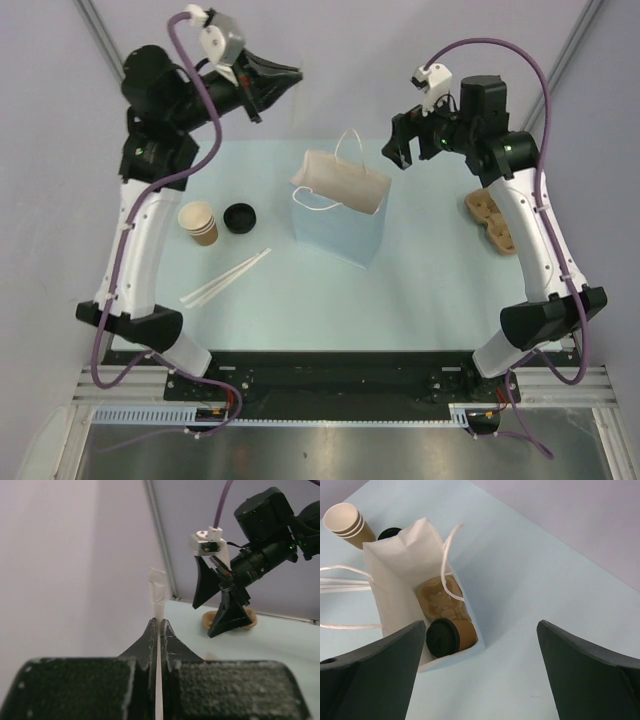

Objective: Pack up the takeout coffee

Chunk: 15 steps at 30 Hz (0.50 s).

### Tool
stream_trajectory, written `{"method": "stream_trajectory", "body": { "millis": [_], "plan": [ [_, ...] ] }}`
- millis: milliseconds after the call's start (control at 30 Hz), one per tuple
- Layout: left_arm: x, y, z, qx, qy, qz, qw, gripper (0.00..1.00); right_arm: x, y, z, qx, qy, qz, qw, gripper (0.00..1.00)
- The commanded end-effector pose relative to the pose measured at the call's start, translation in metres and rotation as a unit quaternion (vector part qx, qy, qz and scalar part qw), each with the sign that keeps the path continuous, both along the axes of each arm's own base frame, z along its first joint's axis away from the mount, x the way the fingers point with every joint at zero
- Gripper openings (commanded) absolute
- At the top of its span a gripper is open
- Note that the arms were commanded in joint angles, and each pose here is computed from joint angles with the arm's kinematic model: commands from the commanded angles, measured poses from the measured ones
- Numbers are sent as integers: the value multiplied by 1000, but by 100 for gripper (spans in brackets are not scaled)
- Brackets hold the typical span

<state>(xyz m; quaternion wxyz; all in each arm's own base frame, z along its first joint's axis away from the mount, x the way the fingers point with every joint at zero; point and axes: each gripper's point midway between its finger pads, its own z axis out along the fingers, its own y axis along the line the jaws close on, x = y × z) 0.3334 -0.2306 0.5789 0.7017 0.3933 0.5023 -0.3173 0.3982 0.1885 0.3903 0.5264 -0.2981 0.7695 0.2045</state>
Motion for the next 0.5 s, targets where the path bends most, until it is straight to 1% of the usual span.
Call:
{"method": "stream_trajectory", "body": {
  "millis": [0,67,133,200,233,300,333,367,467],
  "plan": [
    [-9,-45,4,-19,-22,-84,996,0,-13,-25,19,14,-6,-43,999,100],
    [-11,-66,-16,-5,-5,-120,993,0,-19,-31,17,16,-2,-53,998,100],
    [-9,-80,-38,23,-3,-140,990,0,-24,-36,16,15,-4,-59,998,100],
    [-3,-87,-57,42,-7,-142,989,0,-26,-40,14,13,-3,-64,998,100],
    [1,-92,-74,54,2,-144,988,0,-29,-40,15,13,-5,-64,998,100],
    [4,-94,-85,64,-12,-143,988,0,-31,-42,15,11,-5,-66,998,100],
    [7,-97,-102,74,-1,-148,986,0,-32,-43,14,10,-4,-66,998,100],
    [9,-98,-113,89,-4,-150,985,0,-32,-43,14,9,-4,-67,998,100],
    [15,-101,-144,119,14,-157,980,0,-33,-44,12,8,-3,-66,998,100]
  ]
}}
